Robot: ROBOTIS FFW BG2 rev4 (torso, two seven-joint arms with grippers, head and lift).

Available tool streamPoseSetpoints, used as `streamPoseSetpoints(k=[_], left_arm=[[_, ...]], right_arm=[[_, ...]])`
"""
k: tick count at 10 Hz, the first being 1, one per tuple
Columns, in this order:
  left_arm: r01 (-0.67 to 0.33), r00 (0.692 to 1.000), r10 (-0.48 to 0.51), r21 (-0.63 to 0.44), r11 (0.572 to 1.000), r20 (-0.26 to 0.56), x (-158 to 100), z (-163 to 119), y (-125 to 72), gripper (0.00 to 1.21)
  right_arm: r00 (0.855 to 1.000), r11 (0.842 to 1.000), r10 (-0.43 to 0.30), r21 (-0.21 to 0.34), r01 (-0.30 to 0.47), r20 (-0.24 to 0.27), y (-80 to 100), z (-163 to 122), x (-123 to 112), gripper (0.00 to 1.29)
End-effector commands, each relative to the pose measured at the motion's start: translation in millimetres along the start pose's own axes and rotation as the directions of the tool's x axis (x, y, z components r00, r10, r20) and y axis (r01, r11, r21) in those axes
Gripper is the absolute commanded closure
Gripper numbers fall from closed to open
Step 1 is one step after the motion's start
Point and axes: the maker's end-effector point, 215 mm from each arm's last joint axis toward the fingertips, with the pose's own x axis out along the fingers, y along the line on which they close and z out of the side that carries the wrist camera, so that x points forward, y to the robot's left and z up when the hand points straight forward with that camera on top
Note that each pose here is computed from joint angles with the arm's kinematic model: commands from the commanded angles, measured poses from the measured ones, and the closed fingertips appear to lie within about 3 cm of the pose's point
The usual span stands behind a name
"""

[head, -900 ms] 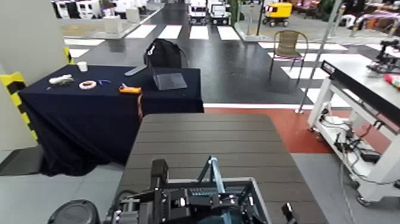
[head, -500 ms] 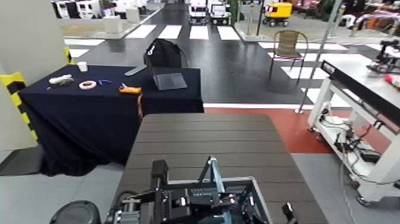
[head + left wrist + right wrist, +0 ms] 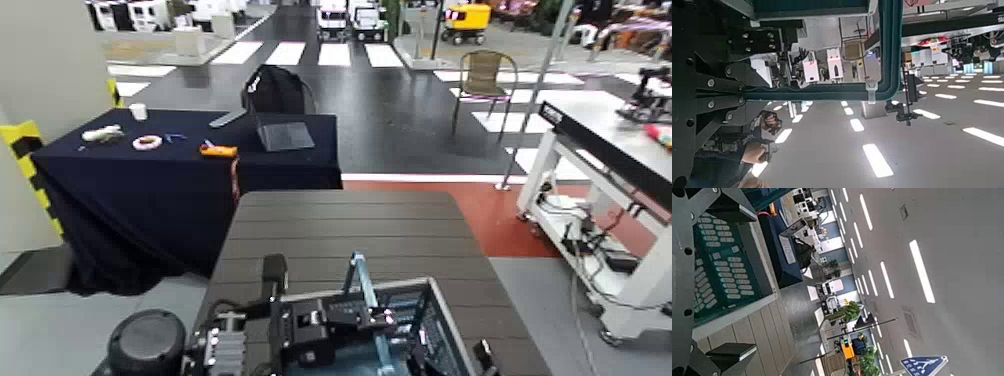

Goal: Place the crate on the table.

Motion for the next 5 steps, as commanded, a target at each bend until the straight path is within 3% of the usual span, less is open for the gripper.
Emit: streamPoseSetpoints(k=[1,5], left_arm=[[-0.049,0.999,0.049,0.060,0.997,0.000,3.7,24.9,12.0,1.19],[-0.087,0.995,0.093,0.149,0.985,-0.034,21.0,51.1,17.8,1.19]], right_arm=[[1.000,1.000,0.003,0.002,-0.003,0.003,1.5,0.2,0.6,0.14],[1.000,1.000,0.004,0.004,-0.004,0.004,2.0,0.2,0.9,0.14]])
